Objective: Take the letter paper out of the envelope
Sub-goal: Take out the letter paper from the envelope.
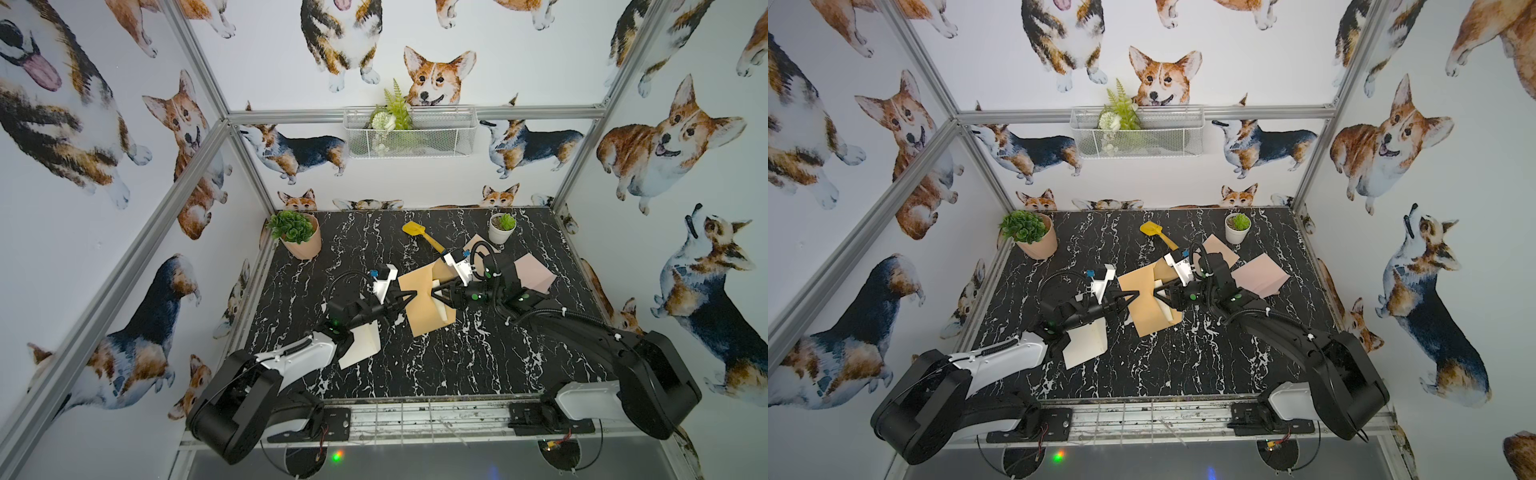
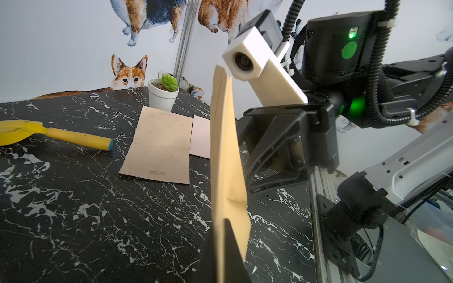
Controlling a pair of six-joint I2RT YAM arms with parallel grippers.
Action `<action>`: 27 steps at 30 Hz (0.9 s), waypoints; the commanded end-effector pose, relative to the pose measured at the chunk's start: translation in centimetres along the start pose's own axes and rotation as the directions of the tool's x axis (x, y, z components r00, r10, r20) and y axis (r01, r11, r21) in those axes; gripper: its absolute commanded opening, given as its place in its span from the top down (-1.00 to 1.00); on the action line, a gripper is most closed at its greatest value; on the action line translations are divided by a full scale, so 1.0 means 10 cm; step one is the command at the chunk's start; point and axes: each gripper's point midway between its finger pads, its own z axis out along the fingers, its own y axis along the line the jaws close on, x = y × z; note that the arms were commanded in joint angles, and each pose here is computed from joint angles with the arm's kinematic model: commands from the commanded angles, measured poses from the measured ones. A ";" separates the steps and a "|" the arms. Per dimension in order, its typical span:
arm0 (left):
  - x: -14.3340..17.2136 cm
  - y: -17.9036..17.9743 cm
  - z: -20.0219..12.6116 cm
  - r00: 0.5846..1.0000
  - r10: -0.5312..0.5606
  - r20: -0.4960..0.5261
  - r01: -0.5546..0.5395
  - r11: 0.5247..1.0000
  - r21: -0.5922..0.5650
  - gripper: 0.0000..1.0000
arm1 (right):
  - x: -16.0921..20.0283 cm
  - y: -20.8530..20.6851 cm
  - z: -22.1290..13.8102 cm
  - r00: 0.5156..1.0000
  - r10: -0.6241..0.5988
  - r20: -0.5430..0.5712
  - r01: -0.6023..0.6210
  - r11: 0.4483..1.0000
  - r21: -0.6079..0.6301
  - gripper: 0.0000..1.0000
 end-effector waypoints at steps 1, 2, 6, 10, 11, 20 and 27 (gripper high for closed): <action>-0.08 -0.08 0.00 0.999 0.027 0.027 -0.028 0.999 0.035 1.00 | -0.09 0.21 -0.03 0.998 -0.043 0.035 0.046 0.995 -0.093 0.49; -0.08 -0.07 0.00 0.999 0.027 0.028 -0.028 0.999 0.033 1.00 | -0.09 0.20 -0.04 0.998 -0.042 0.037 0.045 0.995 -0.086 0.53; -0.09 -0.05 -0.01 0.999 0.025 0.036 -0.026 1.000 0.013 1.00 | -0.07 0.15 -0.07 0.999 -0.038 0.039 0.040 0.998 -0.053 0.73; -0.10 -0.01 -0.03 0.999 0.025 0.043 -0.024 1.000 -0.021 0.75 | -0.04 0.11 -0.10 0.999 -0.029 0.036 0.030 0.999 -0.025 0.96; -0.10 0.00 -0.04 0.999 0.025 0.044 -0.024 0.999 -0.025 0.74 | -0.03 0.10 -0.11 0.999 -0.029 0.036 0.029 0.999 -0.020 1.00; -0.10 0.00 -0.05 0.999 0.028 0.045 -0.027 0.999 -0.032 0.83 | 0.02 0.03 -0.18 0.999 -0.029 0.039 0.027 0.999 0.032 1.00; -0.10 0.01 -0.05 0.999 0.028 0.046 -0.026 0.999 -0.039 0.85 | 0.03 -0.02 -0.24 0.998 -0.039 0.048 0.035 0.997 0.073 1.00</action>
